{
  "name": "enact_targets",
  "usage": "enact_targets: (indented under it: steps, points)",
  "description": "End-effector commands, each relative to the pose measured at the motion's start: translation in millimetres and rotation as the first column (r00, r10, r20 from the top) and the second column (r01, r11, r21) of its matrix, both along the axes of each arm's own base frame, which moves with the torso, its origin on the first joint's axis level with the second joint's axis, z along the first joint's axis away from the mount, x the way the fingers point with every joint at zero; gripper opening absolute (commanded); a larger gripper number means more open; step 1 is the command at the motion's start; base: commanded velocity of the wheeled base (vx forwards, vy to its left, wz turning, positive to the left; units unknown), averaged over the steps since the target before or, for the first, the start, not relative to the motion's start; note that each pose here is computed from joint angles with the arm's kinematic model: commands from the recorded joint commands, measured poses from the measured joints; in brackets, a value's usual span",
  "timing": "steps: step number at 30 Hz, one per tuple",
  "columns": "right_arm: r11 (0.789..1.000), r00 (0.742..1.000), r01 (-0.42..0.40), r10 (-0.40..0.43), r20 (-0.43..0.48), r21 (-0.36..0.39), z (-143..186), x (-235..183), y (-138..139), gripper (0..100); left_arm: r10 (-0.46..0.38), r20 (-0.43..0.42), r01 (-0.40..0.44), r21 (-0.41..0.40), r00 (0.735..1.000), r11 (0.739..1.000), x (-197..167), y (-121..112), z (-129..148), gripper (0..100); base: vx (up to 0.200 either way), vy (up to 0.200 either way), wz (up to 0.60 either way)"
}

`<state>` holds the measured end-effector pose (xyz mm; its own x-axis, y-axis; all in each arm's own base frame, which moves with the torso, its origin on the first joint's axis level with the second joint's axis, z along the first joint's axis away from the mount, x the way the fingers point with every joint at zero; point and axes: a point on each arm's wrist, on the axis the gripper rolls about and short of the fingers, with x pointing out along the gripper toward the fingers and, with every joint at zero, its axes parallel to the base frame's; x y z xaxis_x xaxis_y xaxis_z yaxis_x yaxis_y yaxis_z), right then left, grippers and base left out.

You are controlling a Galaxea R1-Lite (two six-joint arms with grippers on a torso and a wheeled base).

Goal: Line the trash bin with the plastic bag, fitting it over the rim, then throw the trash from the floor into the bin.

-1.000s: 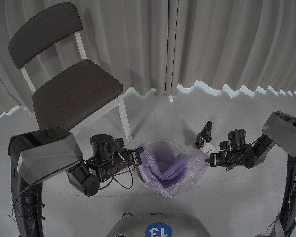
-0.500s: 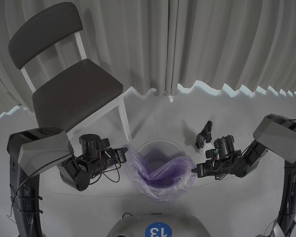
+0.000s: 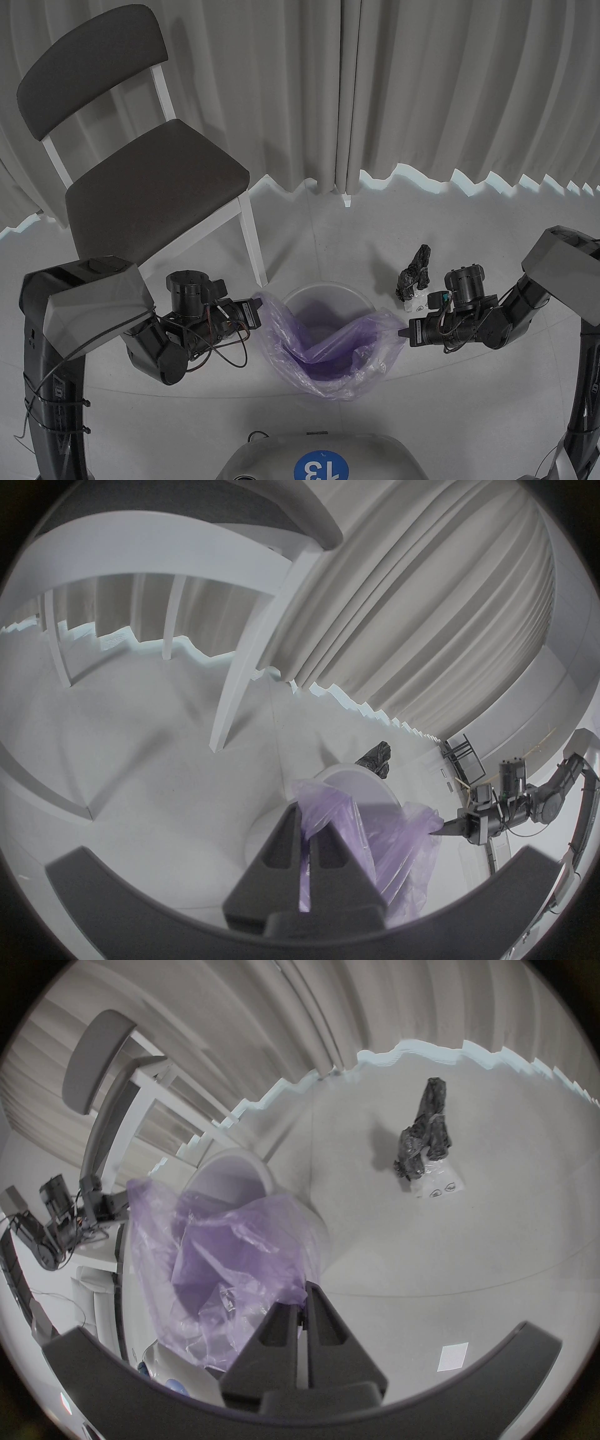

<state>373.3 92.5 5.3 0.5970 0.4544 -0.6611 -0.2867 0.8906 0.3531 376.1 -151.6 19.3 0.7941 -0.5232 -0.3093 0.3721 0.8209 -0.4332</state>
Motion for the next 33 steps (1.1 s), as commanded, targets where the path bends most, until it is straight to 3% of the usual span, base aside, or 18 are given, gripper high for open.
enact_targets:
  steps: [1,8,11,16,24,33]
  points:
    - [0.999,0.999,0.037,-0.037,0.008,0.005,-2,16,-12,0,-0.018,-0.007,0.018,0.012,1.000,1.000,-7,-20,-6,0,0.000,0.000,0.00]
    - [1.000,0.999,0.007,-0.007,-0.034,-0.004,-6,9,-3,0,0.011,-0.004,-0.011,0.011,1.000,1.000,-2,-10,-6,0,0.000,0.000,0.00]
    - [0.999,0.996,-0.050,0.049,-0.071,-0.015,-14,-8,16,0,0.046,-0.017,-0.046,0.019,0.999,0.999,0,5,-8,0,0.000,0.000,0.00]
    - [0.997,0.995,-0.077,0.076,-0.059,-0.010,-14,-10,27,0,0.074,-0.019,-0.074,0.023,0.997,0.997,9,15,-13,0,0.000,0.000,0.00]
    - [0.997,0.996,-0.073,0.072,-0.045,-0.007,-16,-14,23,0,0.076,-0.018,-0.076,0.026,0.997,0.997,9,15,-16,0,0.000,0.000,0.00]
    - [0.999,0.999,-0.043,0.043,0.018,0.000,-18,-15,9,0,0.047,0.053,-0.047,-0.001,0.998,0.999,-5,5,5,0,0.000,0.000,0.00]
